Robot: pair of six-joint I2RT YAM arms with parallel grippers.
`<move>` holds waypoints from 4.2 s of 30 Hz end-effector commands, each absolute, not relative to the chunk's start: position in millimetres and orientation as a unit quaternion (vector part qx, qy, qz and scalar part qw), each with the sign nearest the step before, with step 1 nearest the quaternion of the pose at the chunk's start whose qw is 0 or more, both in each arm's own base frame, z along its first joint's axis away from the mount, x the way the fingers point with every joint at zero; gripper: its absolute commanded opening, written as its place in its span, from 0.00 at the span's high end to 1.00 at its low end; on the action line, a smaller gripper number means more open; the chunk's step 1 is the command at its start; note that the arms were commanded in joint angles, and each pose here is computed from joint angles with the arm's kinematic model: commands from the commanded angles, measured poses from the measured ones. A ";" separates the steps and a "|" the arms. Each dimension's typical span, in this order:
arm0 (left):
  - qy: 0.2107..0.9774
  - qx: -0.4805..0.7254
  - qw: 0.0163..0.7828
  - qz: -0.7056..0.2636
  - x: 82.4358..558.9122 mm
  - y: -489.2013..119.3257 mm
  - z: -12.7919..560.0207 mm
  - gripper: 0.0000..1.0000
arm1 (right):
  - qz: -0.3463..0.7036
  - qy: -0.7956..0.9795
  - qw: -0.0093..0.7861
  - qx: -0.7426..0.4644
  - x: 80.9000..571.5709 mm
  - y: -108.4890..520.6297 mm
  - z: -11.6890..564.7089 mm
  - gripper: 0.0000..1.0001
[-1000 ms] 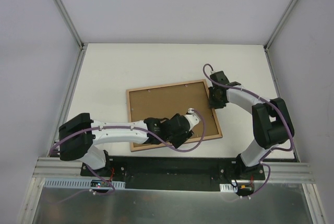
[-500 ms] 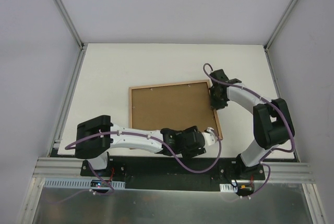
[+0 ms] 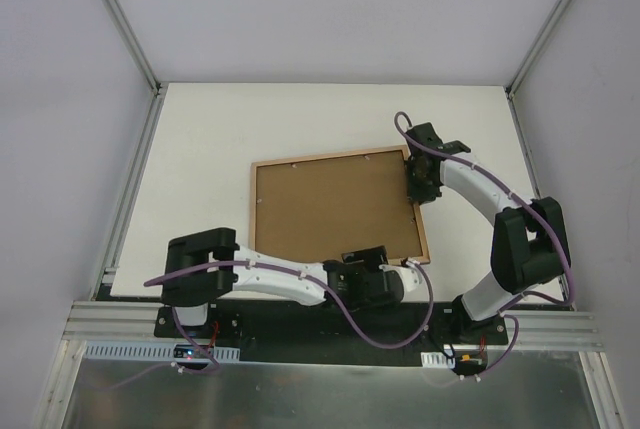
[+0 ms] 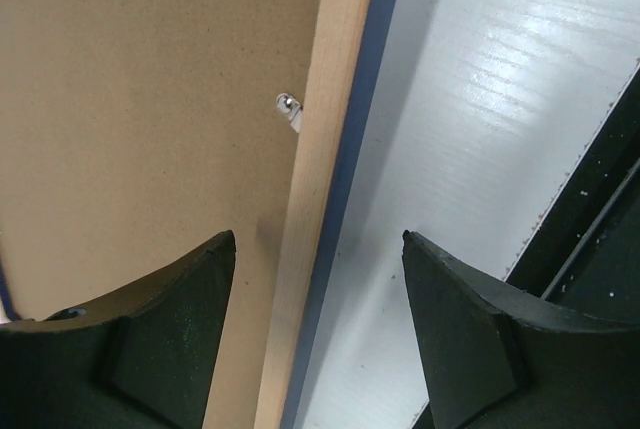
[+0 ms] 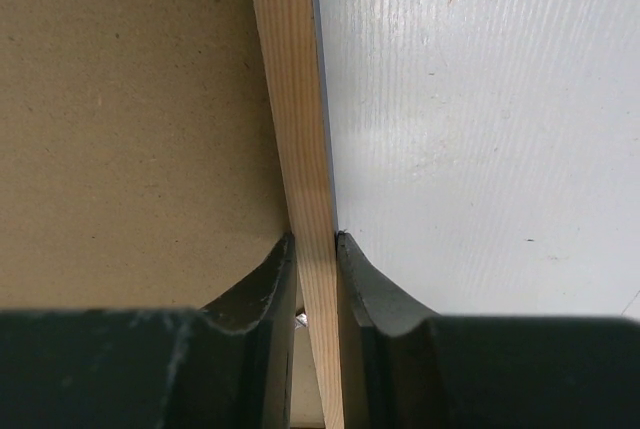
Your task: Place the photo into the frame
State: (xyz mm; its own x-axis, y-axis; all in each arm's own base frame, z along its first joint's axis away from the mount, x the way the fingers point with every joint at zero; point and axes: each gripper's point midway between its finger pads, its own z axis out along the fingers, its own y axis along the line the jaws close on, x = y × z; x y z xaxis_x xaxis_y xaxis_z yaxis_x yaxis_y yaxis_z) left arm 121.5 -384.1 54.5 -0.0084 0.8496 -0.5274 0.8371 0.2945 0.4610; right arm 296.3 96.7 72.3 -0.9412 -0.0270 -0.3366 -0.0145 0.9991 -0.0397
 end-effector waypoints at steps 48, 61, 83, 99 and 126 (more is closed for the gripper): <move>0.507 0.411 0.710 0.266 158.8 -408.3 231.9 1.00 | 0.032 0.947 0.320 0.019 307.9 96.8 200.8 0.22; 0.523 0.479 0.665 0.234 173.0 -394.6 236.0 1.00 | 0.072 0.894 0.436 0.071 290.1 74.9 285.7 0.14; 0.610 0.487 0.610 0.133 237.7 -350.4 315.6 1.00 | 0.080 0.846 0.490 0.195 286.7 25.9 295.3 0.13; 0.658 0.376 0.652 0.024 268.5 -323.8 409.1 1.00 | 0.139 0.861 0.447 0.197 305.9 46.6 250.7 0.14; 0.720 0.189 0.654 -0.136 302.7 -268.5 499.9 1.00 | 0.191 0.885 0.391 0.165 314.0 77.8 196.7 0.16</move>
